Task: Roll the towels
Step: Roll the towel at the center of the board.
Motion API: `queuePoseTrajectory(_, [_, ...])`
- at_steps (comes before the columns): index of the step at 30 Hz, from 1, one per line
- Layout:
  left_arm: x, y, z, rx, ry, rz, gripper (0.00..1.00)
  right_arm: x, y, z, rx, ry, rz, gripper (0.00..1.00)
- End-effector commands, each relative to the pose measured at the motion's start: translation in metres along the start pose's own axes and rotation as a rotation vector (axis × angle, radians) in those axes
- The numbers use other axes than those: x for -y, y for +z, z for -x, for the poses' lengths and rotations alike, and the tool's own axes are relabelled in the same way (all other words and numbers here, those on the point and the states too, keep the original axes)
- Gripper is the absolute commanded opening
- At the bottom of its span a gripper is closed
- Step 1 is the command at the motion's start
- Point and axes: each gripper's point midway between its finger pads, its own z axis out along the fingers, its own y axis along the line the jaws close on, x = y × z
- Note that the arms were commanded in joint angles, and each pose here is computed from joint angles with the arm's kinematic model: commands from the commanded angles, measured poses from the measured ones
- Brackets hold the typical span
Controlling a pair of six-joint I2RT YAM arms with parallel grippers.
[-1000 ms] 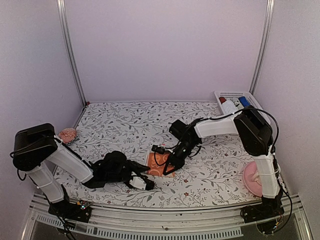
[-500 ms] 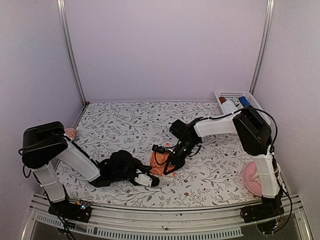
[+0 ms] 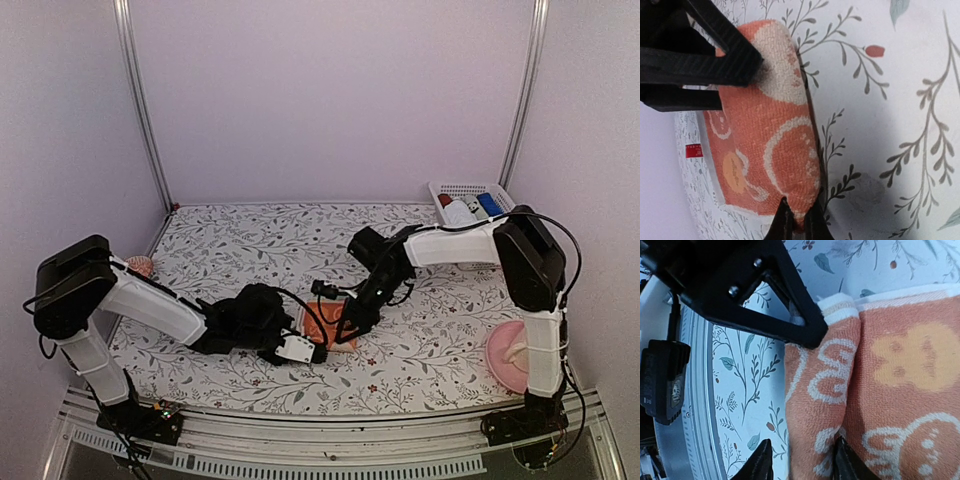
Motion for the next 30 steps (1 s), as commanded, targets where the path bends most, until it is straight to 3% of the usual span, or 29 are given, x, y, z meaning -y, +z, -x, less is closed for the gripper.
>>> queuePoseTrajectory(1, [0.05, -0.007, -0.01, -0.026, -0.157, -0.311, 0.0, -0.007, -0.041, 0.018, 0.078, -0.089, -0.156, 0.45])
queuePoseTrajectory(10, [0.048, -0.007, -0.012, -0.016, -0.36, -0.515, 0.0, -0.02, -0.064, -0.003, 0.177, -0.243, -0.439, 0.58])
queuePoseTrajectory(20, [0.046, -0.004, -0.016, -0.019, -0.535, -0.711, 0.0, -0.048, -0.047, -0.003, 0.228, -0.594, -0.718, 0.61])
queuePoseTrajectory(25, [0.045, 0.001, -0.022, -0.018, -0.633, -0.807, 0.0, -0.041, -0.036, 0.005, 0.182, -0.702, -0.837, 0.61])
queuePoseTrajectory(30, [0.045, 0.006, -0.029, -0.021, -0.701, -0.878, 0.0, -0.012, -0.019, 0.01, 0.077, -0.713, -0.918, 0.61])
